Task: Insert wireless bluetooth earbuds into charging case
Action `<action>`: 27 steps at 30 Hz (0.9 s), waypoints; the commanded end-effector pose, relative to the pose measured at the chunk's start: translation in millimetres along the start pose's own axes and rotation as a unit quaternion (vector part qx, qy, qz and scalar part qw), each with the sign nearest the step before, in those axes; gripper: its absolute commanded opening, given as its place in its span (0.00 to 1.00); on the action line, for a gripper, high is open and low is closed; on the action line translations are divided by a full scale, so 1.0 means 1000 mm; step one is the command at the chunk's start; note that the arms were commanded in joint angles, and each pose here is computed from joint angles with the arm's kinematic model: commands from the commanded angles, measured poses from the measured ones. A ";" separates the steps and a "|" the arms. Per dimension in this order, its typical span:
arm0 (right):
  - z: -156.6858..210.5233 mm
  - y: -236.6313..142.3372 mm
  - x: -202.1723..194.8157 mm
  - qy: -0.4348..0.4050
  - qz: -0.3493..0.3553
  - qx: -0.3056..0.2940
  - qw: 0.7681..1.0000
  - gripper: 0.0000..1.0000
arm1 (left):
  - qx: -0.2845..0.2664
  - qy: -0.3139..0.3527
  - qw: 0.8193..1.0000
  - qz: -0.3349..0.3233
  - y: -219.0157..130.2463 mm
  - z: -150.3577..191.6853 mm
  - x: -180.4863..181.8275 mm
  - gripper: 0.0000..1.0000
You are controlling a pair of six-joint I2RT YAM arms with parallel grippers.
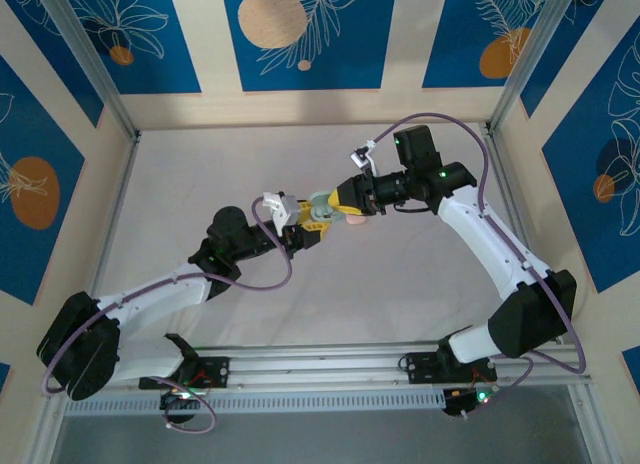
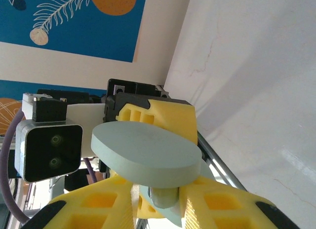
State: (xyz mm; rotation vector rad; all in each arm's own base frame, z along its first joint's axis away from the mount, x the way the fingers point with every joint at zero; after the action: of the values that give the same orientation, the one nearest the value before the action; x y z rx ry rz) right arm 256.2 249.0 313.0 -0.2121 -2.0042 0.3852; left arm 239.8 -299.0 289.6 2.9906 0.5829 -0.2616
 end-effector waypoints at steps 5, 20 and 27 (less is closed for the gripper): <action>0.003 -0.002 -0.003 0.003 0.031 0.008 0.999 0.30 | -0.046 0.019 0.999 0.022 0.001 -0.031 -0.013 0.36; -0.017 -0.035 0.020 -0.044 0.050 -0.079 0.995 0.45 | -0.034 0.025 0.999 0.011 -0.003 -0.026 -0.012 0.36; -0.041 -0.030 0.004 -0.007 0.081 -0.097 0.992 0.50 | -0.028 0.021 0.999 0.023 -0.002 -0.027 -0.016 0.36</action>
State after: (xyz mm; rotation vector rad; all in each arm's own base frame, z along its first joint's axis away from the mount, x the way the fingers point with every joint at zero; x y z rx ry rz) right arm 276.6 226.4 341.7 -0.4548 -2.0736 0.3107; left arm 237.9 -296.8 294.9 2.9834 0.5848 -0.2423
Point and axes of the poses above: each hand's point on the last joint's axis, 136 mm out from that joint toward the fingers, its own y axis out along the fingers, its own x axis along the line the jaws close on, z = x × y, the point moved 2 cm from there along -y, back along the fingers, and after that the axes turned 10 degrees about -y, right-handed, at the moved point
